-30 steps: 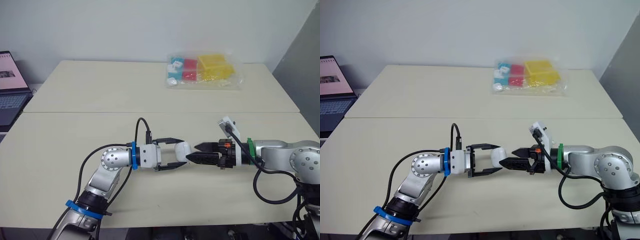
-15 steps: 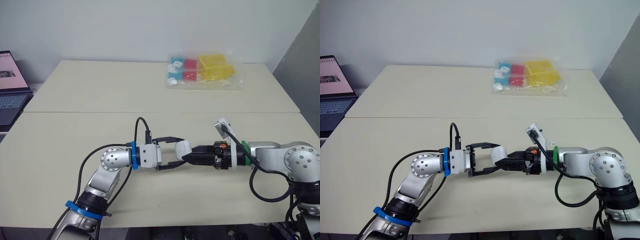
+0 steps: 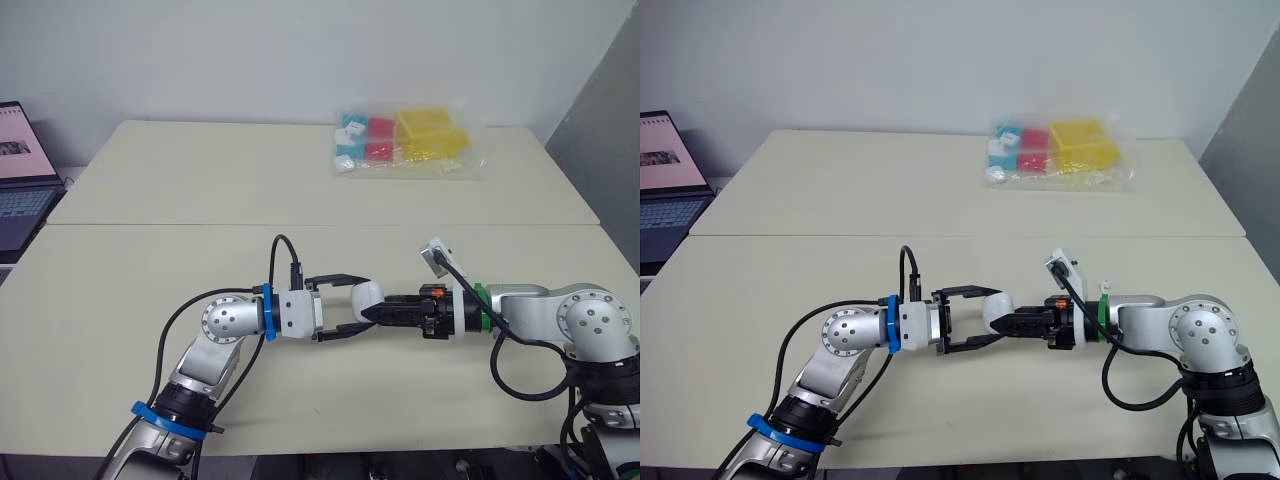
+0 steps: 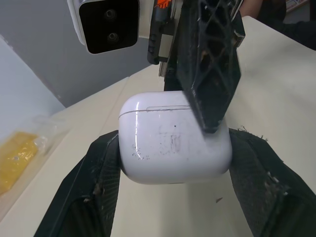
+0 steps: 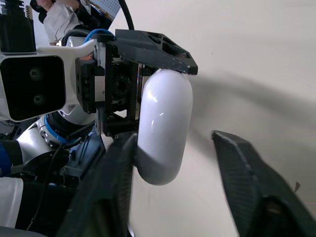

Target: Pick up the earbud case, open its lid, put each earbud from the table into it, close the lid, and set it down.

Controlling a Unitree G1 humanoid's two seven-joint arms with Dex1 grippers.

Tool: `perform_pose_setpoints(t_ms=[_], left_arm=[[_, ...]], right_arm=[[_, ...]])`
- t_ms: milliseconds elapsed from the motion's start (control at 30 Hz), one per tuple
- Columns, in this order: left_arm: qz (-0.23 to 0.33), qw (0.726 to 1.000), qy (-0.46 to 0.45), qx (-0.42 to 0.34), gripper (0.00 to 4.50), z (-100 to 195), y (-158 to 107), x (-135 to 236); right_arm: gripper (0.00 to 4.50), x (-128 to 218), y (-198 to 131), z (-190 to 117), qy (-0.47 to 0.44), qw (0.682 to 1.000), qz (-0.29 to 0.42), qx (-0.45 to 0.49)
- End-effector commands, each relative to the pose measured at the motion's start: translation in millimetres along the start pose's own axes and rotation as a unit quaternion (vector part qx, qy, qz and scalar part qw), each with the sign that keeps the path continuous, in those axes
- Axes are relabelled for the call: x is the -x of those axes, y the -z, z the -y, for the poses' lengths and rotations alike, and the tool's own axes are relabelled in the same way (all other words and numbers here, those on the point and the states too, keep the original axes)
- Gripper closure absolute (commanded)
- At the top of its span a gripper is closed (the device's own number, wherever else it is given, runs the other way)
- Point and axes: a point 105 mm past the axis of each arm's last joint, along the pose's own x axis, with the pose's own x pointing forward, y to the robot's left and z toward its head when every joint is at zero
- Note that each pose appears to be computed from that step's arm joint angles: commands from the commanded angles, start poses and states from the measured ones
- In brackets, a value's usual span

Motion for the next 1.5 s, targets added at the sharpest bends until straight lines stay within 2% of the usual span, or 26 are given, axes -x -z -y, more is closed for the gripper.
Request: perform_pose_setpoints(t_ms=[33,67,400,467,567,700,800,867,933,1000,1067,1200,1333,1500], left_arm=[[0.024,1.000,0.002,-0.017,1.73,-2,-12,-3],[0.023,1.000,0.000,-0.016,1.73,-2,-11,-3],[0.033,0.999,-0.040,-0.002,1.73,-13,-11,-1],[0.010,1.000,-0.028,-0.003,0.99,-11,-5,1],[-0.039,0.999,0.009,0.001,0.18,-4,7,11],[-0.080,0.996,0.026,0.034,0.14,-6,15,25],[-0.090,0.994,0.014,0.052,0.14,-14,15,29],[-0.103,0.990,0.011,0.096,0.14,-18,14,35],[-0.119,0.980,-0.005,0.158,0.14,-26,14,36],[-0.134,0.968,-0.010,0.211,0.14,-31,9,30],[-0.147,0.963,0.003,0.224,0.14,-30,5,26],[-0.180,0.952,0.005,0.248,0.14,-34,-3,7],[-0.181,0.958,0.015,0.222,0.14,-36,-14,-8],[-0.185,0.962,0.017,0.202,0.14,-40,-17,-18]], right_arm=[[3.42,1,-7,-6,-0.007,1.000,0.008,0.013],[3.68,1,-6,-6,-0.008,1.000,0.007,0.012],[3.69,1,-5,-9,-0.019,1.000,0.002,0.006],[3.69,1,-5,-8,-0.017,1.000,0.000,0.007],[3.70,3,-7,-6,-0.007,1.000,-0.004,0.017],[3.70,7,-10,0,0.020,0.998,-0.019,0.055],[3.70,8,-13,1,0.023,0.997,-0.018,0.065],[3.70,12,-16,4,0.051,0.990,-0.042,0.123],[3.70,19,-18,9,0.090,0.969,-0.080,0.214],[3.70,27,-25,15,0.126,0.921,-0.129,0.346],[3.70,32,-28,17,0.131,0.887,-0.161,0.412],[3.70,34,-43,18,0.135,0.798,-0.210,0.549],[3.70,32,-49,18,0.126,0.769,-0.224,0.586],[3.70,29,-51,18,0.118,0.768,-0.222,0.589]])
